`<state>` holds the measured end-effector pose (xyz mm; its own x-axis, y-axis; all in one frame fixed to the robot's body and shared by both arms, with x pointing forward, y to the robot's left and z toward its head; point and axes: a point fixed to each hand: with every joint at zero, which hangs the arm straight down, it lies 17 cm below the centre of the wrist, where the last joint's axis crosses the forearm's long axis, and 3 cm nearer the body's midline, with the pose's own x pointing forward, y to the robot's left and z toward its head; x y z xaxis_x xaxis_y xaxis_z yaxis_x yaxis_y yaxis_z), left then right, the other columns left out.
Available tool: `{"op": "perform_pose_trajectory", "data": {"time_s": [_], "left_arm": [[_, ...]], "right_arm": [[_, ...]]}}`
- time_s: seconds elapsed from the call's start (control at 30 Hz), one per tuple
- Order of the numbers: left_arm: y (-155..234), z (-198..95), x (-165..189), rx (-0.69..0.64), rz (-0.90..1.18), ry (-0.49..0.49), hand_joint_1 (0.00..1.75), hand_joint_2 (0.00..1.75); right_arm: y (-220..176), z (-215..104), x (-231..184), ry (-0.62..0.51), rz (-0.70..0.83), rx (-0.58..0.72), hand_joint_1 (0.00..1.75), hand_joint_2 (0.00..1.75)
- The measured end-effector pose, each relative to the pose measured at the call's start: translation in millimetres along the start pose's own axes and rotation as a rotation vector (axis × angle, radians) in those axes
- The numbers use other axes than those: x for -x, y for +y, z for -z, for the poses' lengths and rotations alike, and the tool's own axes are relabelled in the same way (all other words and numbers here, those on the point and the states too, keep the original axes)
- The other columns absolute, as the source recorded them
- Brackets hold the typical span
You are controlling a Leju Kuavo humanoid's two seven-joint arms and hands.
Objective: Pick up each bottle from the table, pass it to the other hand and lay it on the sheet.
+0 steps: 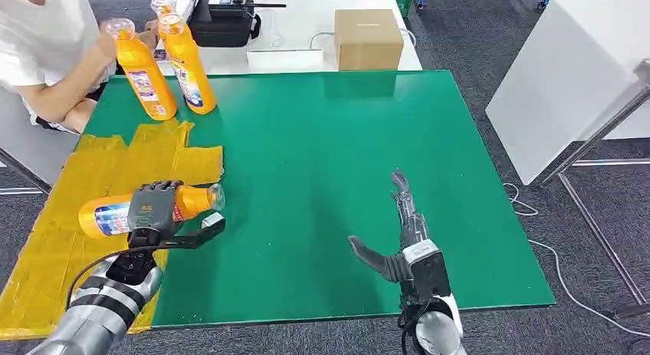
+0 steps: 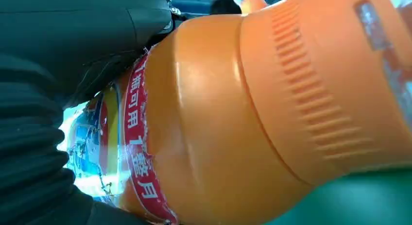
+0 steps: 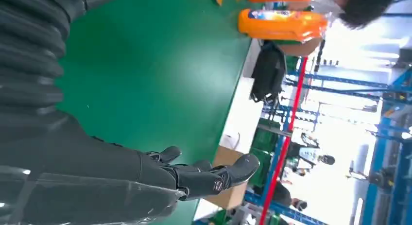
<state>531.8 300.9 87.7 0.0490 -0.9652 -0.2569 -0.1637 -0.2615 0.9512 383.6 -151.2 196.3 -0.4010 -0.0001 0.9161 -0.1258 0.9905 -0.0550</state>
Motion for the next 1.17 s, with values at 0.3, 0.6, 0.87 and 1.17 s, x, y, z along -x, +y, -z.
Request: {"op": "perform_pose_trajectory", "data": {"time_s": [0.3, 0.6, 0.87, 1.17], "left_arm": [[-26.4, -1.7, -0.9, 0.023, 0.093, -0.099, 1.75, 1.75], [-34.9, -1.5, -0.7, 0.043, 0.118, -0.123, 0.0, 1.75], [-27.8, -9.5, -27.3, -0.022, 0.064, -0.221, 0.0, 1.75], [-25.7, -15.2, -43.0, -0.022, -0.048, -0.205, 0.0, 1.75]], "right_arm": [[-6.7, 1.5, -4.2, -0.019, -0.019, 0.016, 0.0, 1.75], [-8.5, 0.9, -4.1, -0.022, -0.026, 0.015, 0.0, 1.75], [-9.0, -0.2, -3.3, -0.022, -0.029, 0.016, 0.0, 1.75], [-2.9, 2.4, -4.3, -0.034, -0.071, -0.005, 0.0, 1.75]]}}
